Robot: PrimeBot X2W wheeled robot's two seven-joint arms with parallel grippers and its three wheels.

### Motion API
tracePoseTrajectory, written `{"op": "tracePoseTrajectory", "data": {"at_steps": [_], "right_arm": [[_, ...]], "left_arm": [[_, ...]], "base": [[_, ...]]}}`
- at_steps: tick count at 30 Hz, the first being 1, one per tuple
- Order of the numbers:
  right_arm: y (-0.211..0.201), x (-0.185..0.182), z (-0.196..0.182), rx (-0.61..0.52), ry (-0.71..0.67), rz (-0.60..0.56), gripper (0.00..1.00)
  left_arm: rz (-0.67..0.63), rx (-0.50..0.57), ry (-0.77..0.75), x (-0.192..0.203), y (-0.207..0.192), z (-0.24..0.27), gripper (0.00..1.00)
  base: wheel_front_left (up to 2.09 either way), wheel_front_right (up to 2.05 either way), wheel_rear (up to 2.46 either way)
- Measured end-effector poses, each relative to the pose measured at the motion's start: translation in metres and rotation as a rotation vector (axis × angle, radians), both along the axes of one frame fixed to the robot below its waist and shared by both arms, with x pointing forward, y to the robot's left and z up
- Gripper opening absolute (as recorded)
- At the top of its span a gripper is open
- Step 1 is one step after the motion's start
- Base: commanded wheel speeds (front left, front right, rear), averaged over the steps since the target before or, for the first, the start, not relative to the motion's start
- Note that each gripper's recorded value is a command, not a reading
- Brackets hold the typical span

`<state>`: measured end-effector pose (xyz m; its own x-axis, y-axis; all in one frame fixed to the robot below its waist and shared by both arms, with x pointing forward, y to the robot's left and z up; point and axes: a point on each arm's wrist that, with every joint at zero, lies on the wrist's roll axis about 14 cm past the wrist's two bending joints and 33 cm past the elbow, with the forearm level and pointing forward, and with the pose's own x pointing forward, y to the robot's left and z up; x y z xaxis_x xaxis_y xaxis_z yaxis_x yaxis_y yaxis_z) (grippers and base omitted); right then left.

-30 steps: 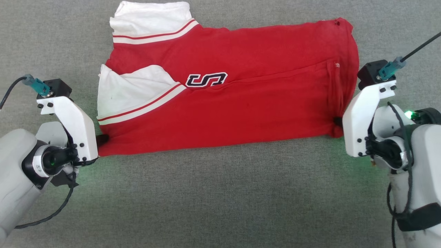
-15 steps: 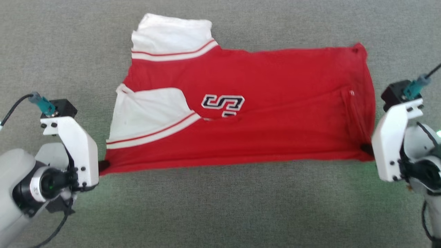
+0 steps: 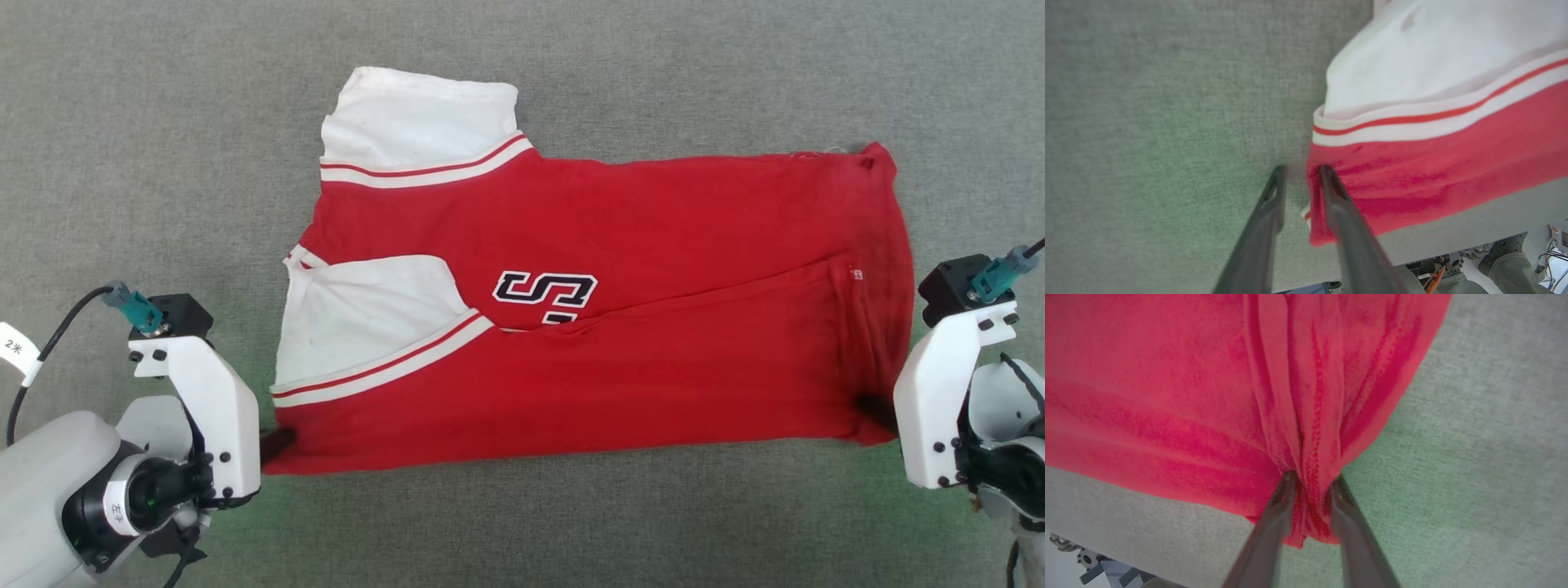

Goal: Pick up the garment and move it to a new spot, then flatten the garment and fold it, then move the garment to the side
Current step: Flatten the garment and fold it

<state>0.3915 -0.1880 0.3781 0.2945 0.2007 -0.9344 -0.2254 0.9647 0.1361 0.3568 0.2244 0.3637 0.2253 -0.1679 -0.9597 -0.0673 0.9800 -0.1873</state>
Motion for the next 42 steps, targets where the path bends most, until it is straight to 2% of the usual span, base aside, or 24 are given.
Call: {"op": "tracePoseTrajectory", "data": {"at_steps": [4, 7, 11, 15, 21, 28, 35, 42], "right_arm": [[0.001, 0.000, 0.001, 0.022, -0.041, -0.033, 1.00], [-0.002, 0.000, 0.009, 0.034, -0.096, -0.064, 1.00], [-0.006, 0.007, 0.033, 0.069, -0.235, -0.128, 1.00], [-0.009, 0.017, 0.068, 0.109, -0.434, -0.203, 1.00], [-0.026, 0.028, 0.125, 0.128, -0.776, -0.318, 1.00], [-0.049, 0.027, 0.169, 0.066, -1.105, -0.393, 1.00], [-0.058, 0.026, 0.181, 0.032, -1.252, -0.411, 1.00], [-0.063, 0.026, 0.159, 0.043, -1.198, -0.446, 1.00]], "left_arm": [[-0.011, -0.009, -0.023, 0.006, -0.002, 0.004, 1.00], [-0.011, 0.023, -0.058, 0.017, 0.008, 0.015, 1.00], [-0.059, 0.062, -0.147, 0.041, 0.012, 0.043, 1.00], [-0.127, 0.100, -0.239, 0.070, 0.010, 0.071, 1.00], [-0.222, 0.126, -0.435, 0.139, -0.003, 0.108, 1.00], [-0.310, 0.107, -0.571, 0.206, -0.032, 0.121, 1.00], [-0.308, 0.091, -0.536, 0.251, -0.047, 0.095, 1.00], [-0.282, 0.109, -0.327, 0.254, -0.047, 0.036, 1.00]], "base": [[0.00, 0.00, 0.00], [0.00, 0.00, 0.00], [0.00, 0.00, 0.00], [0.00, 0.00, 0.00], [0.00, 0.00, 0.00], [0.00, 0.00, 0.00], [0.00, 0.00, 0.00], [0.00, 0.00, 0.00]]}}
